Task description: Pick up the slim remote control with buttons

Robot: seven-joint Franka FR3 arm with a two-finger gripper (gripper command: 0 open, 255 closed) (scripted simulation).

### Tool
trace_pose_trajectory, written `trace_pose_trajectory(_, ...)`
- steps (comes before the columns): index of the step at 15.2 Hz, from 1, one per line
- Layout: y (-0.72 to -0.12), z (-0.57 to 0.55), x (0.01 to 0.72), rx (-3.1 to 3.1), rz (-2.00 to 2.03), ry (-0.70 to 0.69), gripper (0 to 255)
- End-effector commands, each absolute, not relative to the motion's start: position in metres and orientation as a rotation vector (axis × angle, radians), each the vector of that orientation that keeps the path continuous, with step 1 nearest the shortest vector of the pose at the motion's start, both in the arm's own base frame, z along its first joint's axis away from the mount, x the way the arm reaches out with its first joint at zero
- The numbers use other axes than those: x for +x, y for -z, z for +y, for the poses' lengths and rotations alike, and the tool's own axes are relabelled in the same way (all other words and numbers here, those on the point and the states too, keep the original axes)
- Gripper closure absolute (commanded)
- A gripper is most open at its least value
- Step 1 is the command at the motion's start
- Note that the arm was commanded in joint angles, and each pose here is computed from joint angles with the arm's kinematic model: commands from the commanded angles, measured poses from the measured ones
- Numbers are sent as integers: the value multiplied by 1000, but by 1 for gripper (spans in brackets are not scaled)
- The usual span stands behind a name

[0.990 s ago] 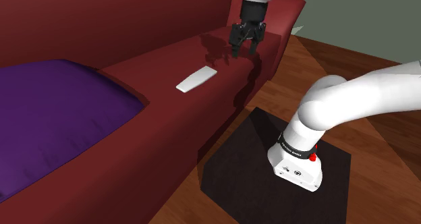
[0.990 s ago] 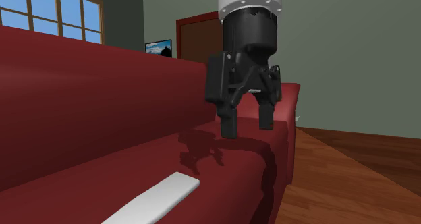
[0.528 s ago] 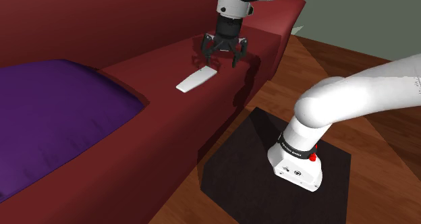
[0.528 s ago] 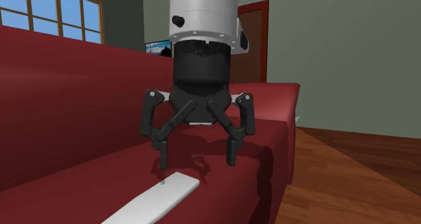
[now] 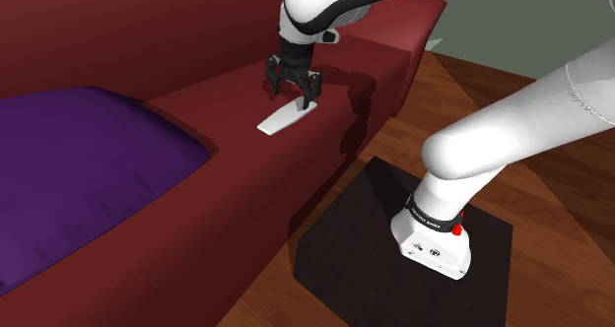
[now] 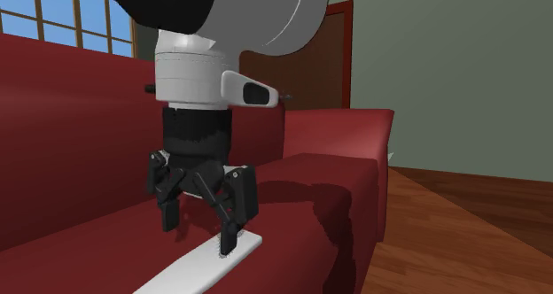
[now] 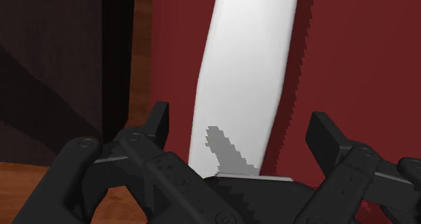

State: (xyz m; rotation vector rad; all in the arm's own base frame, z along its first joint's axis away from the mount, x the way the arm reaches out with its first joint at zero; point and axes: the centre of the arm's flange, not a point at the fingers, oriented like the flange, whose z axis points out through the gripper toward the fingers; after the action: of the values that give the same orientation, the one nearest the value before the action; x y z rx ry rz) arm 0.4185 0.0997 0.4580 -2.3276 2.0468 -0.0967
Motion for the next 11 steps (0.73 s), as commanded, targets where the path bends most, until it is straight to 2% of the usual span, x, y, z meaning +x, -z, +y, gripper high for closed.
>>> trace_pose_trajectory(1, -447, 101, 424, -2258, 2120, 105, 0)
trace_pose_trajectory(9, -412, 101, 424, -2258, 2120, 105, 0)
trace_pose_trajectory(10, -413, 102, 424, -2258, 2120, 105, 255)
trace_pose_trajectory(11, -413, 102, 424, -2258, 2120, 105, 255)
